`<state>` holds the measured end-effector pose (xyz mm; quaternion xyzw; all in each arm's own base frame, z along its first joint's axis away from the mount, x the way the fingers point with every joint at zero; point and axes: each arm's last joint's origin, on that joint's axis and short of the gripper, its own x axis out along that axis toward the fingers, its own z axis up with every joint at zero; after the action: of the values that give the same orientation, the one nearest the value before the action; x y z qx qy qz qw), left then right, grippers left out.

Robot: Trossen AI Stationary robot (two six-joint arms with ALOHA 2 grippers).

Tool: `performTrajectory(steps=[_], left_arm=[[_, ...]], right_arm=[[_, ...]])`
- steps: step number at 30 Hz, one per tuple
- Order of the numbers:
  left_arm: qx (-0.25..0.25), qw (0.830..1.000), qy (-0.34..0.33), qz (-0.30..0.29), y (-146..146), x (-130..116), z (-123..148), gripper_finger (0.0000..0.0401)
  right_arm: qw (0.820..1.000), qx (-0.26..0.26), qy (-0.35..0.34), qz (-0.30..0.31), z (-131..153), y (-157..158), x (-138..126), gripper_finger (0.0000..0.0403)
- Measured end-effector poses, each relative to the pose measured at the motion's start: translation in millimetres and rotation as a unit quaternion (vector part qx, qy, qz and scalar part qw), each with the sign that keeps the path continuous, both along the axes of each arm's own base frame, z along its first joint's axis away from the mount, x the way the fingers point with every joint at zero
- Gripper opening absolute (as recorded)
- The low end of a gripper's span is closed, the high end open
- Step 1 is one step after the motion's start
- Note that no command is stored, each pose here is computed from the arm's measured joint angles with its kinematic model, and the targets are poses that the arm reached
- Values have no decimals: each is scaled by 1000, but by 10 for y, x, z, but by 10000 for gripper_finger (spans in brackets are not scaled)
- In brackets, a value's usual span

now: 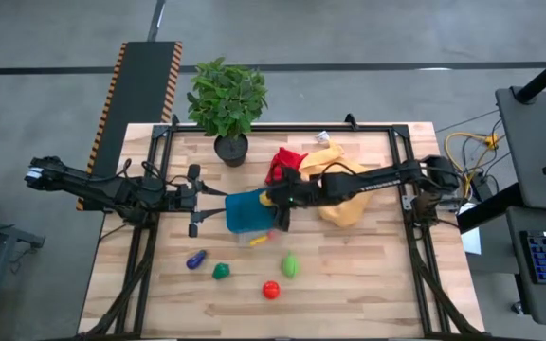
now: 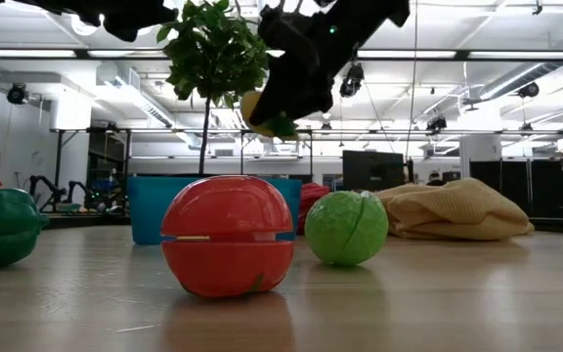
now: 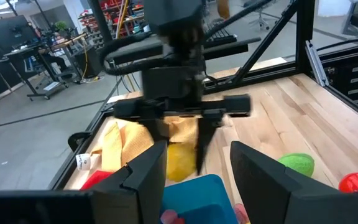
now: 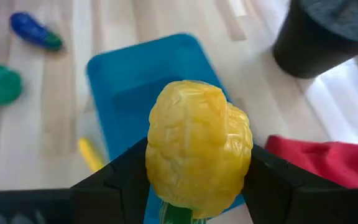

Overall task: Pick and placing Produce into tupperware
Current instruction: Put the yellow pineapple into the blue bin

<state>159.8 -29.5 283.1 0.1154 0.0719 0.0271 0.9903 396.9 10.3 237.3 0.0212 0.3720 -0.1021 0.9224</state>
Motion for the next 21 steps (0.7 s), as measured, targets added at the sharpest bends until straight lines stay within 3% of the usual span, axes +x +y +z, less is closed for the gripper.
performTrajectory(steps=[11,21], left_arm=[[1,1000,0,1,2,-5,3,164],[2,1000,-2,9,6,-2,6,164]], right_arm=[[1000,-3,22,-20,-374,-185,157,199],[999,-10,41,-21,-541,-252,215,199]])
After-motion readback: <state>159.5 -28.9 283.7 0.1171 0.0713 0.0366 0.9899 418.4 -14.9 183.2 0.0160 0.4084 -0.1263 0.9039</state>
